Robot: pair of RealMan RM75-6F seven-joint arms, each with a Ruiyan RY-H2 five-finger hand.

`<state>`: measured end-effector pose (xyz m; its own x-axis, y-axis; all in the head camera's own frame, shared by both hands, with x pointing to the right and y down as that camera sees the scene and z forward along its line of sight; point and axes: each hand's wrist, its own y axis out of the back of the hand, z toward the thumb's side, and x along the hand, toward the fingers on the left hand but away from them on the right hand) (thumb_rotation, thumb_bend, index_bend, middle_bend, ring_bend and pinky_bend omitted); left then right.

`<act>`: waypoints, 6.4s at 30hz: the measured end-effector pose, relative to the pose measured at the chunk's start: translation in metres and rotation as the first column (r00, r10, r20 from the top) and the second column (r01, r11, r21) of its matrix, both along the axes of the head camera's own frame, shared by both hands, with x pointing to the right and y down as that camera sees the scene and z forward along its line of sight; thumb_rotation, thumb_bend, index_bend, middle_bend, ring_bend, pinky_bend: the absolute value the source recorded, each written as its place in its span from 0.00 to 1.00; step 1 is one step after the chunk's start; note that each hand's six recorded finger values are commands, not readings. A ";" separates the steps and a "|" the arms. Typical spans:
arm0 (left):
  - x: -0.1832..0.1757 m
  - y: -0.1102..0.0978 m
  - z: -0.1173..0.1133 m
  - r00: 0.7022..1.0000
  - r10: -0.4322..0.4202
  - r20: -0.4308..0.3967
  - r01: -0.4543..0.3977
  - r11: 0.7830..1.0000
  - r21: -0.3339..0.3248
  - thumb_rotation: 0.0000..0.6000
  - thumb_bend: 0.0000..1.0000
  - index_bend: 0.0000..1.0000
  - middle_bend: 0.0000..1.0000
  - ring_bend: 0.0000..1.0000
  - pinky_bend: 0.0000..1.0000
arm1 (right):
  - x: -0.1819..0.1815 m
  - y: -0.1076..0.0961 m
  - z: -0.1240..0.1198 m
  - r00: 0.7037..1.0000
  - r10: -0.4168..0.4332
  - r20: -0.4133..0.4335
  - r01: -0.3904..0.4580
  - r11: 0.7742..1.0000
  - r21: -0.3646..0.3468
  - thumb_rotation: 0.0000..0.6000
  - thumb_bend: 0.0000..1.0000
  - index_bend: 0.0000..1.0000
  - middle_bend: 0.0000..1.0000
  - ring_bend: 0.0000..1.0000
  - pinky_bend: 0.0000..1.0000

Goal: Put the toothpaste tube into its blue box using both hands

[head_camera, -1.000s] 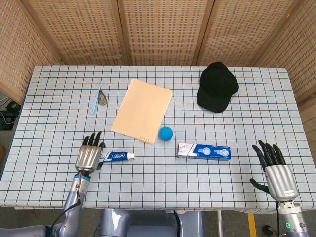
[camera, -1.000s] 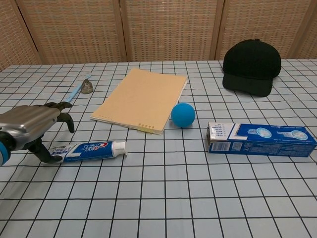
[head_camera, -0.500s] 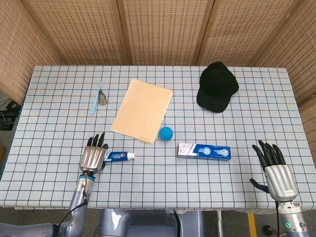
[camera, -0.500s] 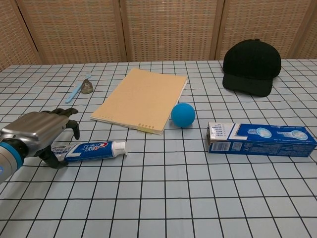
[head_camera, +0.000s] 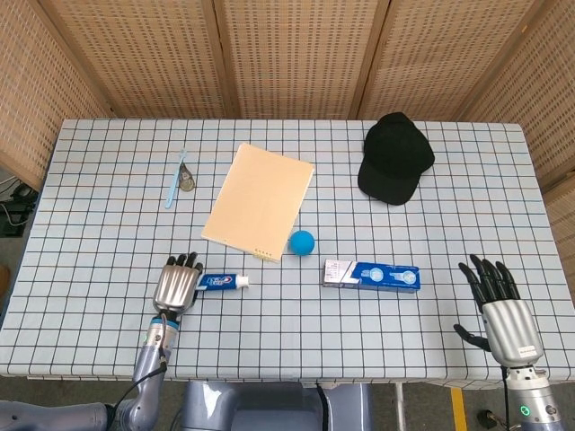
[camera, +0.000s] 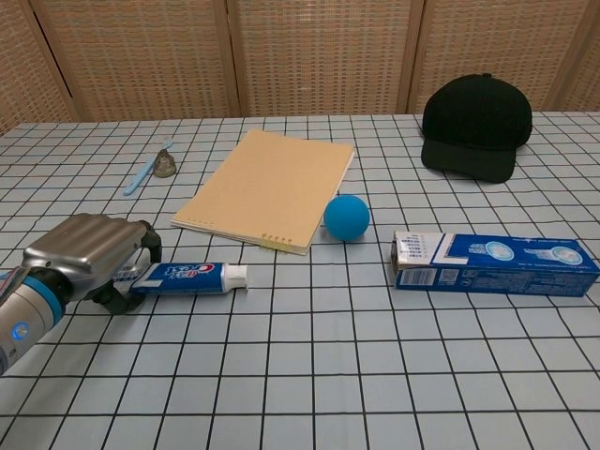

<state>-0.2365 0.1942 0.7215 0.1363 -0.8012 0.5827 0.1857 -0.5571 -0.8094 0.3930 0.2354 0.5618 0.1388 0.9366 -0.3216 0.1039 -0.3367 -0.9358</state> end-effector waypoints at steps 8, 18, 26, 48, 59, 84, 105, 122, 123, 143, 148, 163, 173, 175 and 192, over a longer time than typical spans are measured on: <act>0.003 -0.012 -0.024 0.991 0.057 -0.120 -0.037 0.986 0.165 1.00 0.57 0.88 0.55 0.54 0.52 | 0.001 0.000 0.000 1.000 0.001 0.003 -0.001 1.000 -0.002 1.00 0.12 0.06 0.00 0.00 0.00; -0.032 -0.038 -0.075 0.968 0.158 -0.197 -0.102 0.958 0.268 1.00 0.56 0.88 0.55 0.54 0.52 | -0.006 0.002 0.007 1.000 -0.013 0.013 0.013 0.999 -0.032 1.00 0.12 0.09 0.00 0.00 0.00; -0.062 -0.052 -0.120 0.944 0.192 -0.269 -0.096 0.939 0.331 1.00 0.55 0.88 0.55 0.54 0.52 | -0.026 -0.005 0.031 1.000 -0.029 -0.002 0.029 0.996 -0.085 1.00 0.12 0.20 0.00 0.00 0.11; -0.087 -0.058 -0.135 0.923 0.182 -0.339 -0.047 0.928 0.370 1.00 0.55 0.88 0.55 0.54 0.52 | -0.088 -0.045 0.109 1.000 -0.023 -0.011 0.019 0.957 -0.289 1.00 0.12 0.27 0.05 0.00 0.17; -0.100 -0.063 -0.134 0.924 0.169 -0.344 -0.028 0.924 0.380 1.00 0.55 0.88 0.55 0.54 0.52 | -0.110 -0.064 0.137 0.999 -0.022 -0.030 0.012 0.949 -0.316 1.00 0.12 0.26 0.04 0.00 0.17; -0.081 -0.081 -0.149 0.884 0.187 -0.428 -0.009 0.923 0.386 1.00 0.55 0.88 0.55 0.54 0.52 | -0.130 -0.091 0.144 0.994 0.047 0.097 -0.015 0.951 -0.308 1.00 0.17 0.73 0.58 0.62 0.66; -0.037 -0.138 -0.191 0.801 0.157 -0.578 0.002 0.964 0.265 1.00 0.55 0.88 0.55 0.54 0.52 | -0.195 -0.159 0.082 0.949 0.027 0.313 0.066 0.957 -0.283 1.00 0.17 0.73 0.58 0.62 0.66; -0.026 -0.163 -0.199 0.799 0.125 -0.588 0.020 0.972 0.232 1.00 0.55 0.88 0.55 0.54 0.52 | -0.205 -0.192 0.078 0.936 0.042 0.349 0.061 0.958 -0.279 1.00 0.17 0.73 0.58 0.62 0.66; -0.027 -0.164 -0.199 0.797 0.117 -0.592 0.022 0.975 0.223 1.00 0.55 0.88 0.55 0.54 0.52 | -0.206 -0.192 0.078 0.936 0.039 0.351 0.064 0.959 -0.278 1.00 0.17 0.73 0.58 0.62 0.66; -0.019 -0.168 -0.176 0.766 0.028 -0.643 0.045 0.994 0.097 1.00 0.55 0.88 0.55 0.54 0.52 | -0.206 -0.192 0.079 0.914 0.080 0.397 0.050 0.951 -0.306 1.00 0.17 0.73 0.58 0.62 0.66; -0.018 -0.165 -0.177 0.776 0.047 -0.630 0.032 0.993 0.114 1.00 0.55 0.88 0.55 0.54 0.52 | -0.203 -0.193 0.079 0.912 0.086 0.402 0.046 0.950 -0.309 1.00 0.17 0.73 0.58 0.62 0.66; -0.002 -0.169 -0.170 0.748 0.027 -0.663 0.021 0.998 0.065 1.00 0.55 0.88 0.55 0.54 0.52 | -0.203 -0.186 0.071 0.888 0.087 0.452 0.083 0.935 -0.343 1.00 0.17 0.74 0.58 0.62 0.66; 0.008 -0.172 -0.166 0.722 0.008 -0.691 -0.004 1.000 0.007 1.00 0.55 0.88 0.55 0.54 0.52 | -0.202 -0.182 0.066 0.859 0.097 0.502 0.118 0.918 -0.380 1.00 0.17 0.74 0.58 0.62 0.66; 0.011 -0.172 -0.163 0.715 -0.008 -0.699 -0.010 1.000 -0.021 1.00 0.55 0.88 0.55 0.54 0.52 | -0.201 -0.181 0.066 0.857 0.100 0.506 0.120 0.916 -0.384 1.00 0.17 0.74 0.58 0.62 0.66; 0.039 -0.186 -0.158 0.711 0.021 -0.702 -0.089 0.994 -0.060 1.00 0.54 0.85 0.54 0.53 0.49 | -0.210 -0.176 0.063 0.804 0.107 0.585 0.182 0.892 -0.414 1.00 0.17 0.74 0.58 0.62 0.66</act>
